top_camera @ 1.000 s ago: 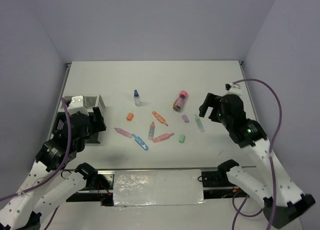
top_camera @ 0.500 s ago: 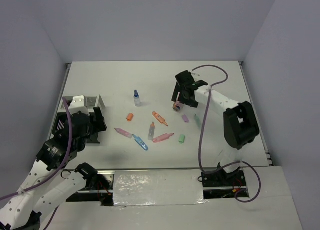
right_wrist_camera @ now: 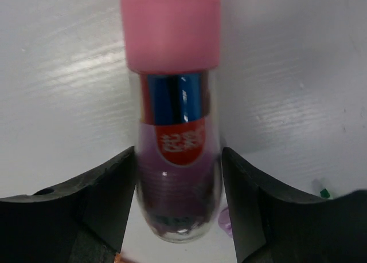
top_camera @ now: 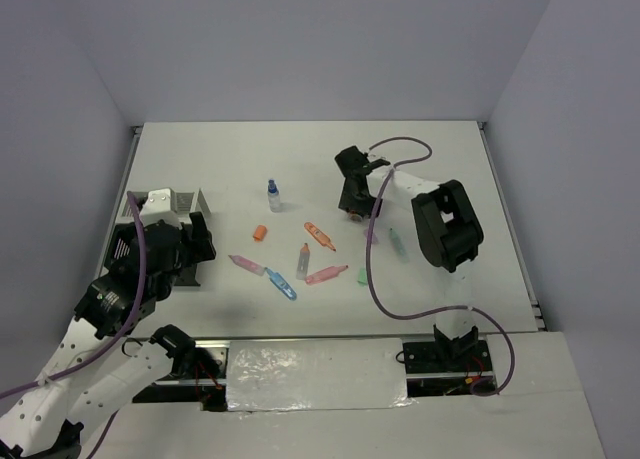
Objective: Sort the stationery into containers
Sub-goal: Pick up the stationery from the center of the board, then place the stationery in the storage box.
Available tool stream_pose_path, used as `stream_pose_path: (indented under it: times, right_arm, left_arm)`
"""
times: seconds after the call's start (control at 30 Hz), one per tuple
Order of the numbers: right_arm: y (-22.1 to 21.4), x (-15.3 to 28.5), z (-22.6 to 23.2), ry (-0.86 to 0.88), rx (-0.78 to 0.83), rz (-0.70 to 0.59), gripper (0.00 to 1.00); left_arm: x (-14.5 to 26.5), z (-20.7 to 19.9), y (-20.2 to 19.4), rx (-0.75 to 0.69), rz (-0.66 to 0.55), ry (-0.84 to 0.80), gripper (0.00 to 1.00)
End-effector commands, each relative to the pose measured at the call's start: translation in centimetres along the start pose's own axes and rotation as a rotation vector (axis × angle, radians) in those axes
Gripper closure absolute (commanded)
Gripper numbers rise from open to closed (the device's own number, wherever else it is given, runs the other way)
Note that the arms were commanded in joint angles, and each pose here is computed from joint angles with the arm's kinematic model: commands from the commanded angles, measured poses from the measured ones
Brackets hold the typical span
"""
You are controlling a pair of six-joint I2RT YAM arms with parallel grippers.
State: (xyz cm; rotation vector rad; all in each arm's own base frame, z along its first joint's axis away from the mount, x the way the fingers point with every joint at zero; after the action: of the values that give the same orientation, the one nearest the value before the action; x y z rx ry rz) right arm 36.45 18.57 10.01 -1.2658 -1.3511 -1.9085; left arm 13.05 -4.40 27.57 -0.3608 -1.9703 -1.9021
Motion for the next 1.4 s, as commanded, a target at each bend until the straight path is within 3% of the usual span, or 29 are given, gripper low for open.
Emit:
stream_pose_path:
  times: [0.0, 0.17, 0.2, 0.27, 0.33, 0.37, 0.4, 0.53, 0.57, 0.63, 0.7, 0.8, 0.9, 1.17, 1.27, 1.3, 1.37]
  right_arm:
    - [1.2, -0.6, 1.0, 0.043, -0.007, 0.009, 0.34]
    - [2.2, 0.6, 1.3, 0.147, 0.054, -0.041, 0.73]
    - [3.0, 2.1, 1.5, 0.189, 0.064, -0.076, 1.00]
    - [3.6, 3.7, 1.2, 0.240, 0.106, -0.136, 1.00]
    - [4.8, 9.7, 0.6, 0.406, 0.123, -0.263, 1.00]
    - [3.8, 9.0, 0.6, 0.438, 0.154, -0.244, 1.00]
    - [4.3, 13.3, 1.1, 0.600, 0.158, -0.346, 1.00]
    - [-0.1, 18.9, -0.5, 0.935, 0.306, -0.316, 1.00]
    - [-1.2, 21.8, -1.0, 1.129, 0.392, -0.280, 1.00]
    - [-3.9, 23.9, -1.3, 1.313, 0.508, -0.224, 1.00]
    - [-5.2, 26.8, -2.2, 1.427, 0.602, -0.274, 1.00]
    - [-6.5, 29.1, -3.3, 1.529, 0.669, -0.317, 1.00]
    - [-6.8, 29.8, -3.6, 1.557, 0.718, -0.318, 1.00]
    - [-7.0, 31.0, -3.7, 1.612, 0.787, -0.353, 1.00]
    - [-6.9, 30.7, -3.2, 1.598, 0.797, -0.327, 1.00]
    - [-6.8, 30.6, -3.1, 1.598, 0.798, -0.332, 1.00]
    - [-6.7, 30.5, -2.8, 1.592, 0.795, -0.333, 1.00]
  left_arm:
    - [0.0, -0.1, 0.7, 0.004, -0.039, -0.014, 0.01]
    - [-0.1, -0.2, 0.9, 0.003, -0.033, -0.012, 0.01]
    - [-0.1, -0.3, 1.0, 0.002, -0.027, -0.013, 0.01]
    - [0.2, -0.7, 1.9, 0.010, -0.040, -0.045, 0.01]
    - [0.7, -2.2, 3.9, 0.047, -0.044, -0.156, 0.01]
    - [1.3, -2.8, 4.9, 0.068, -0.070, -0.229, 0.01]
    - [2.1, -4.4, 6.8, 0.097, -0.109, -0.383, 0.01]
    - [3.8, -8.4, 11.0, 0.184, -0.212, -0.760, 0.01]
    - [3.4, -9.6, 11.4, 0.213, -0.193, -0.825, 0.01]
    - [3.6, -11.3, 12.8, 0.233, -0.211, -0.961, 0.01]
    - [3.0, -13.5, 13.0, 0.239, -0.113, -1.094, 0.01]
    - [2.5, -15.1, 12.8, 0.255, -0.071, -1.169, 0.01]
    - [3.2, -15.7, 12.8, 0.271, -0.103, -1.272, 0.01]
    - [2.7, -16.0, 11.5, 0.258, -0.036, -1.251, 0.01]
    - [2.8, -16.0, 11.1, 0.251, -0.030, -1.284, 0.17]
    - [2.9, -16.0, 11.1, 0.247, -0.030, -1.291, 0.31]
    - [2.9, -16.1, 10.9, 0.233, -0.011, -1.297, 0.44]
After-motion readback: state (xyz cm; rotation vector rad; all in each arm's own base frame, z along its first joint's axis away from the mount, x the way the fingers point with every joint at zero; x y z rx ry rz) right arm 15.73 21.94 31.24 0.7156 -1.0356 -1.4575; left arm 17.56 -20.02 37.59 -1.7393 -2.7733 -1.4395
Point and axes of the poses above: each gripper's point midway between its finger pads, its own x axis back along the fingers, its own z axis along the line the jaws close on, y = z × x, the point moved 9 cm from there along x, back along the fingers, and after that the axes turned 7 degrees about -x, right-handed, at the moved point
